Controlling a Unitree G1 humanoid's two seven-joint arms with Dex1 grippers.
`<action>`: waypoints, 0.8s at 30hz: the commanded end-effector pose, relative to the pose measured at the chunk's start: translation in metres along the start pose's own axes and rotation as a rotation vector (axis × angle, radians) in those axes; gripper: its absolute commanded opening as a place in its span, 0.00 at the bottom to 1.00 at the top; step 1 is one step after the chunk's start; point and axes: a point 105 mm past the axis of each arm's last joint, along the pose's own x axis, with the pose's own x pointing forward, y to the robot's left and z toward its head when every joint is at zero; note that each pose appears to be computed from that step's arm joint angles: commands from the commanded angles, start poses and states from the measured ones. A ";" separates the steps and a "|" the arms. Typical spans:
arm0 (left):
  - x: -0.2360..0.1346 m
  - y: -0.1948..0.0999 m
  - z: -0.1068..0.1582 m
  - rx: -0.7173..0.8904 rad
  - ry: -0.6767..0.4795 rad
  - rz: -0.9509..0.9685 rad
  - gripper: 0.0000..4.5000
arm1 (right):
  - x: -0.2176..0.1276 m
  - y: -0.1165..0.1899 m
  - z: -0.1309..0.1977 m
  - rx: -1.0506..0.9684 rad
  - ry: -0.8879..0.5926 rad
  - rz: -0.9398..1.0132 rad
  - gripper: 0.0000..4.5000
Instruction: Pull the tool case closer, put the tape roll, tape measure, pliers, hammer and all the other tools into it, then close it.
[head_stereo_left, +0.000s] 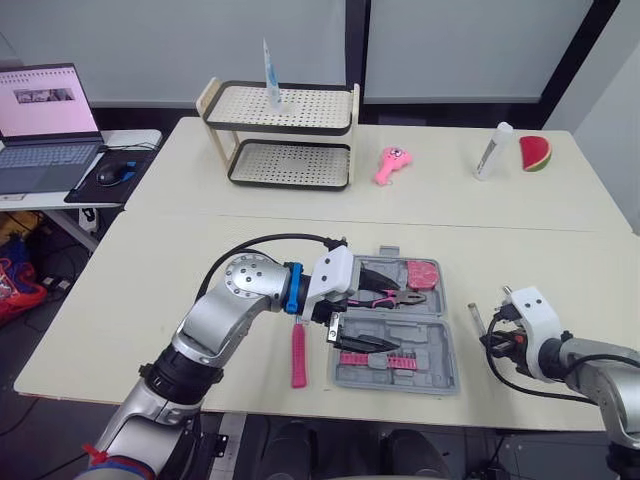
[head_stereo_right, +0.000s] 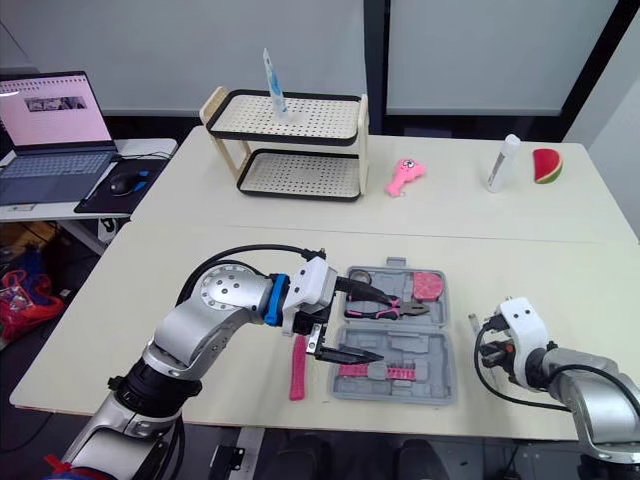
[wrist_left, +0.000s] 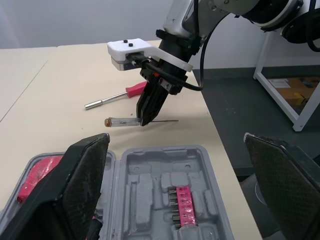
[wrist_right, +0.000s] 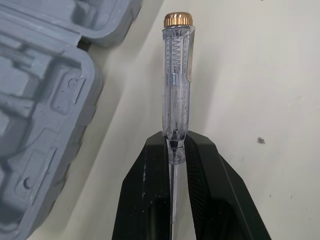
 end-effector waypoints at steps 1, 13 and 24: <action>0.004 0.000 0.008 0.056 -0.011 -0.019 1.00 | 0.009 -0.005 0.003 -0.032 -0.035 -0.052 0.06; 0.002 0.001 0.005 0.066 -0.004 -0.019 1.00 | 0.013 -0.013 0.001 -0.065 -0.092 -0.088 0.45; -0.001 0.002 0.004 0.113 -0.001 -0.015 1.00 | -0.029 0.001 0.004 -0.220 -0.322 -0.113 1.00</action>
